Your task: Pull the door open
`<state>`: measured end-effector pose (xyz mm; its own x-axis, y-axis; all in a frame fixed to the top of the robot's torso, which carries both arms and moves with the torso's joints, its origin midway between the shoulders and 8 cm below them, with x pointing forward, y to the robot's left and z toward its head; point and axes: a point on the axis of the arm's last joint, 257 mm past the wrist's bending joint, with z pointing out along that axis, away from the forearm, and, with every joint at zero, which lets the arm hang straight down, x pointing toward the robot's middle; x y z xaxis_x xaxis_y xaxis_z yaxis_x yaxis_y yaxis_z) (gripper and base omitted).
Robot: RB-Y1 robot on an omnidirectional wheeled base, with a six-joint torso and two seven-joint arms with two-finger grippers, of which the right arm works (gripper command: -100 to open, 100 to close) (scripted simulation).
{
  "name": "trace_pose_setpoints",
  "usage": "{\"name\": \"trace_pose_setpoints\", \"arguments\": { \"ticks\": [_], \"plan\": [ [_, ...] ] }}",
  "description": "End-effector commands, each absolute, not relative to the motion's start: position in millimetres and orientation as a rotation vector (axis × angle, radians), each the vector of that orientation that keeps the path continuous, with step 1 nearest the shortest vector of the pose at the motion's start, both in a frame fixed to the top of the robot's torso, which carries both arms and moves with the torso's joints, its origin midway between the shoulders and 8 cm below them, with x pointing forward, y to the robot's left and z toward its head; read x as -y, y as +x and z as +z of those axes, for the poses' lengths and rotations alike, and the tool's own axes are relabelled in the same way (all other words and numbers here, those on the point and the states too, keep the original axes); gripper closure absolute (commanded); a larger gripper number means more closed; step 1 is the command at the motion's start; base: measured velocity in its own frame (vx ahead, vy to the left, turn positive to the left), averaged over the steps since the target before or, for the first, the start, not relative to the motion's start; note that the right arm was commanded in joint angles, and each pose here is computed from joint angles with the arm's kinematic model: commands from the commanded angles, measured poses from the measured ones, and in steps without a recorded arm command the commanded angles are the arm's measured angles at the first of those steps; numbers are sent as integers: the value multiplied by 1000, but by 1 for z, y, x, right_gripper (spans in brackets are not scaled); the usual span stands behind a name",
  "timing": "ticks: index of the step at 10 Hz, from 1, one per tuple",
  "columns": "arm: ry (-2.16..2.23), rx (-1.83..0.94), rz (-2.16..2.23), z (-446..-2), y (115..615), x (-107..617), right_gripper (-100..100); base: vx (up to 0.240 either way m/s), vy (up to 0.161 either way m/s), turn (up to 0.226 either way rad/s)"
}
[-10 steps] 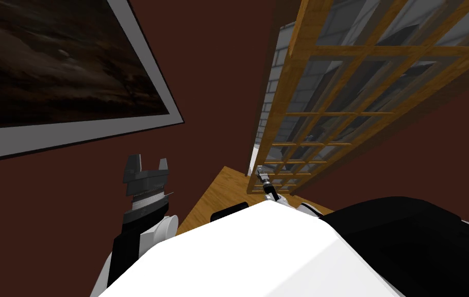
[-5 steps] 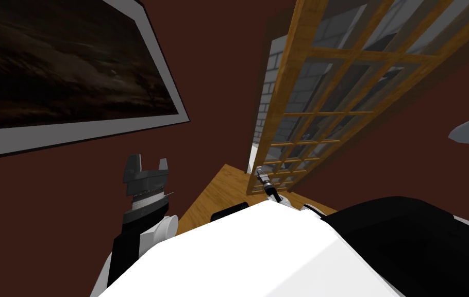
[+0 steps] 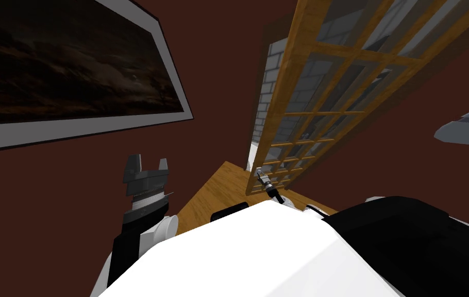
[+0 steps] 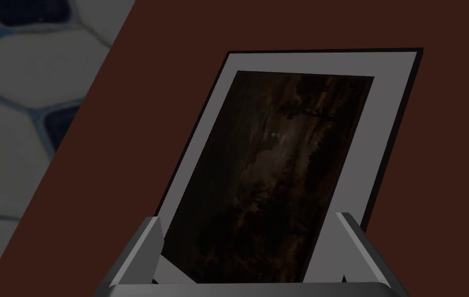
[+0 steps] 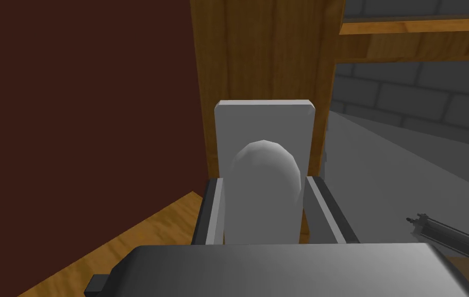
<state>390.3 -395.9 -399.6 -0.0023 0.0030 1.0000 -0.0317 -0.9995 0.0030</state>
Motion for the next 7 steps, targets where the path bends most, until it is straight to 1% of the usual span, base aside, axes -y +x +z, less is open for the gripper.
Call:
{"name": "trace_pose_setpoints", "arguments": {
  "ticks": [1,2,3,7],
  "plan": [
    [2220,1,2220,-400,382,393,100,-240,-36,70],
    [2211,12,2216,-399,387,394,100,-104,-9,14],
    [2229,-15,2224,-401,377,392,100,-150,-13,104],
    [2251,-73,2251,-400,360,390,100,-186,-66,101]
  ]
}}
